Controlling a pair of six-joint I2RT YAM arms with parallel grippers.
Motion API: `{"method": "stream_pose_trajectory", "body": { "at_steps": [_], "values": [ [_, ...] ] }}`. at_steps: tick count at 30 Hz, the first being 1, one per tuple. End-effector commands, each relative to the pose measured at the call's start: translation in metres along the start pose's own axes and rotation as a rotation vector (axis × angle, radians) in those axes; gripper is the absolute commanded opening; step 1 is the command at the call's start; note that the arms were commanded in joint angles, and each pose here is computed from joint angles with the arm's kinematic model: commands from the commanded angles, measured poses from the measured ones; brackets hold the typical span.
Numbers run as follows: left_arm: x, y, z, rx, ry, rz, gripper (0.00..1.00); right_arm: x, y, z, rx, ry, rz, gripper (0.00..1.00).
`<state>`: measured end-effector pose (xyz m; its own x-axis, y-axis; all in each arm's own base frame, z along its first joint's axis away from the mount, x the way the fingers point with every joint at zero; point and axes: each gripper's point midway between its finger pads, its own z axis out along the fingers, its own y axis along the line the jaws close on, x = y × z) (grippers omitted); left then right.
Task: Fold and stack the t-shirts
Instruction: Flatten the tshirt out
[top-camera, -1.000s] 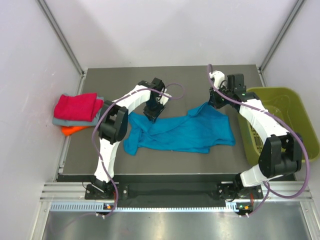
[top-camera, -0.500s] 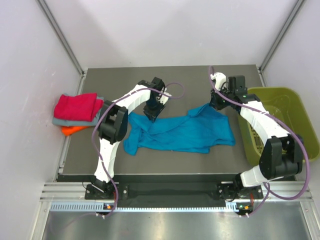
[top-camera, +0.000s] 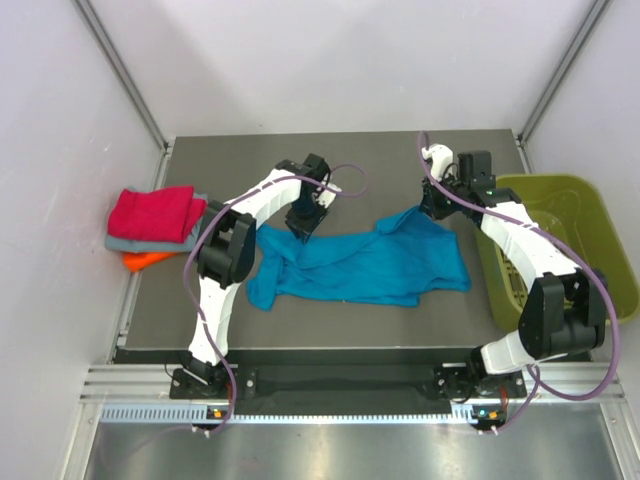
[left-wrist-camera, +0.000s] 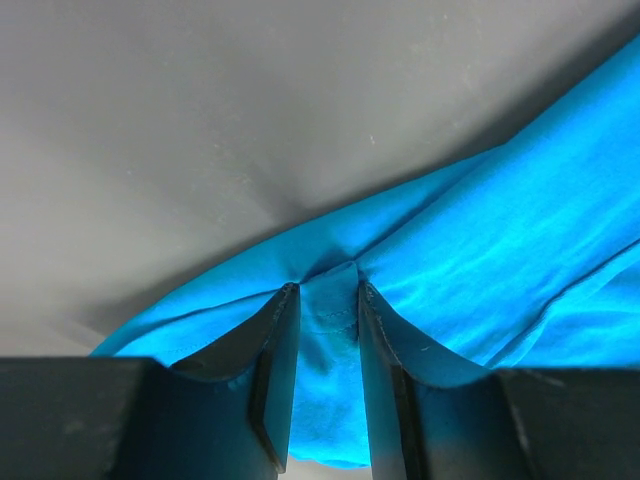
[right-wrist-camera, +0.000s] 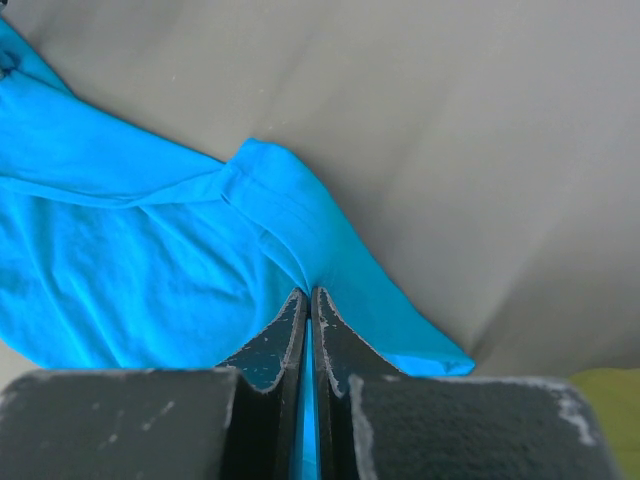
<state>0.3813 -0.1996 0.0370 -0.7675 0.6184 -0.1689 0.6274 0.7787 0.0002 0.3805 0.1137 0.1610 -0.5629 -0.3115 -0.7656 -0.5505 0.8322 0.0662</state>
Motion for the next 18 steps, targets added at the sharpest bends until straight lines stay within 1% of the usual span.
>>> {"method": "stream_pose_trajectory", "body": {
  "at_steps": [1, 2, 6, 9, 10, 11, 13, 14, 15, 18],
  "values": [
    [-0.023, 0.006, -0.034, -0.042, -0.108, -0.009, 0.35, -0.020, -0.001, -0.013, 0.018, -0.077, -0.021, 0.00],
    [-0.024, 0.012, -0.037, -0.076, -0.110, -0.012, 0.35, -0.019, -0.001, -0.013, 0.018, -0.077, -0.021, 0.00],
    [-0.029, 0.017, -0.042, -0.101, -0.129, -0.021, 0.34, -0.020, -0.001, -0.013, 0.017, -0.079, -0.020, 0.00],
    [-0.031, 0.023, -0.044, -0.119, -0.140, -0.030, 0.32, -0.019, -0.002, -0.013, 0.019, -0.077, -0.018, 0.00],
    [-0.031, 0.024, -0.044, -0.122, -0.141, -0.032, 0.30, -0.020, -0.002, -0.013, 0.018, -0.079, -0.019, 0.00],
    [-0.031, 0.026, -0.044, -0.125, -0.139, -0.035, 0.22, -0.020, -0.002, -0.013, 0.020, -0.078, -0.019, 0.00],
    [-0.030, 0.026, -0.043, -0.128, -0.136, -0.034, 0.12, -0.019, -0.001, -0.013, 0.018, -0.077, -0.018, 0.00],
    [-0.031, 0.026, -0.043, -0.125, -0.138, -0.035, 0.03, -0.019, -0.002, -0.013, 0.019, -0.077, -0.018, 0.00],
    [-0.031, 0.027, -0.044, -0.127, -0.140, -0.035, 0.00, -0.019, -0.002, -0.013, 0.020, -0.078, -0.019, 0.00],
    [-0.031, 0.028, -0.045, -0.128, -0.143, -0.041, 0.00, -0.020, -0.001, -0.013, 0.018, -0.080, -0.019, 0.00]
  ]
}}
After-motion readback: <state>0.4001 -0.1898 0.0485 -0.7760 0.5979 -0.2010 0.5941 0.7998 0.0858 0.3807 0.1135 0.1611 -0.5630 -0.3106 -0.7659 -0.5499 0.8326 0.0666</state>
